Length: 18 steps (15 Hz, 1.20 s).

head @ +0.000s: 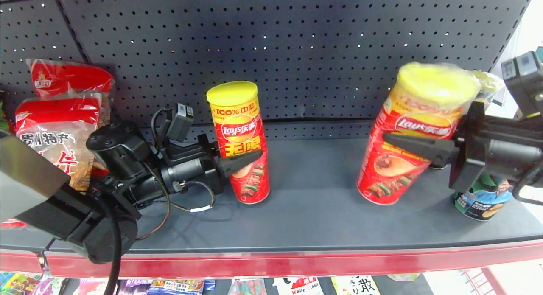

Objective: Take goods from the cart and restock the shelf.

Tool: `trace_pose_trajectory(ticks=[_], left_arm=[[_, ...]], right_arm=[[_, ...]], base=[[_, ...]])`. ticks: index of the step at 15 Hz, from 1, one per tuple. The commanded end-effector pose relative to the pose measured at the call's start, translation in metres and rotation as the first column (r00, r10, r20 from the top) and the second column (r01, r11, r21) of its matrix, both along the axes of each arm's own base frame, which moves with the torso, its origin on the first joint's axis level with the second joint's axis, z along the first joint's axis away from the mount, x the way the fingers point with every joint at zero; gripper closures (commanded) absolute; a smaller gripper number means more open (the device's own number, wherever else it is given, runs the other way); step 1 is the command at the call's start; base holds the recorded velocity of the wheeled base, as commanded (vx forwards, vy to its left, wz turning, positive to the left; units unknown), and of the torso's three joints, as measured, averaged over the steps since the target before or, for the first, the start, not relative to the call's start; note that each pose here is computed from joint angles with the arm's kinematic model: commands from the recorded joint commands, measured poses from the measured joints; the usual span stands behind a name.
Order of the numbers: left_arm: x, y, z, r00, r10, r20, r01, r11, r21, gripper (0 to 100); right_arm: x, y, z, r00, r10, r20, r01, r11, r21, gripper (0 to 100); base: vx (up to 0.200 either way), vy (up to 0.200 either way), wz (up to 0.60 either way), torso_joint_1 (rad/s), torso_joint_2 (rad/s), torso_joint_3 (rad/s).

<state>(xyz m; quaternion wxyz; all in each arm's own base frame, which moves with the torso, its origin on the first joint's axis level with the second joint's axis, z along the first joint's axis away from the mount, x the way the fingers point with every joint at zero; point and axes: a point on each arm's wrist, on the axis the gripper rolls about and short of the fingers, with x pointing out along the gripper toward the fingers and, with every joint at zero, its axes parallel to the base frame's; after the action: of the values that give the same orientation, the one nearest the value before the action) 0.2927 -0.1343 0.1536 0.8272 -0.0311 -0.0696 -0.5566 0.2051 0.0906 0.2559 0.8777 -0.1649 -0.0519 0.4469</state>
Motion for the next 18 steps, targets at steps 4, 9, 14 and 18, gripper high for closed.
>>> trace_pose_trajectory(ticks=[4, 9, 14, 18], left_arm=[[-0.001, 0.001, 0.002, 1.0, 0.003, 0.005, -0.003, 1.0, -0.002, 100], [0.0, 0.001, 0.002, 1.0, 0.012, 0.006, -0.012, 1.0, -0.005, 100], [0.0, 0.004, 0.003, 1.0, 0.02, 0.008, -0.02, 1.0, -0.006, 100], [0.0, 0.004, 0.003, 1.0, 0.02, 0.008, -0.02, 1.0, -0.006, 100]], right_arm=[[0.099, 0.02, 0.074, 0.958, -0.219, 0.183, 0.199, 0.973, 0.119, 100], [0.12, 0.046, 0.064, 0.977, -0.169, 0.129, 0.152, 0.98, 0.132, 100], [0.076, 0.054, 0.055, 0.993, -0.096, 0.063, 0.088, 0.988, 0.128, 100], [0.051, 0.049, 0.055, 0.997, -0.073, 0.013, 0.071, 0.994, 0.08, 100]], base=[[0.0, 0.0, 0.0, 0.0, 0.0, 0.0], [0.0, 0.0, 0.0, 0.0, 0.0, 0.0], [0.0, 0.0, 0.0, 0.0, 0.0, 0.0], [0.0, 0.0, 0.0, 0.0, 0.0, 0.0]])
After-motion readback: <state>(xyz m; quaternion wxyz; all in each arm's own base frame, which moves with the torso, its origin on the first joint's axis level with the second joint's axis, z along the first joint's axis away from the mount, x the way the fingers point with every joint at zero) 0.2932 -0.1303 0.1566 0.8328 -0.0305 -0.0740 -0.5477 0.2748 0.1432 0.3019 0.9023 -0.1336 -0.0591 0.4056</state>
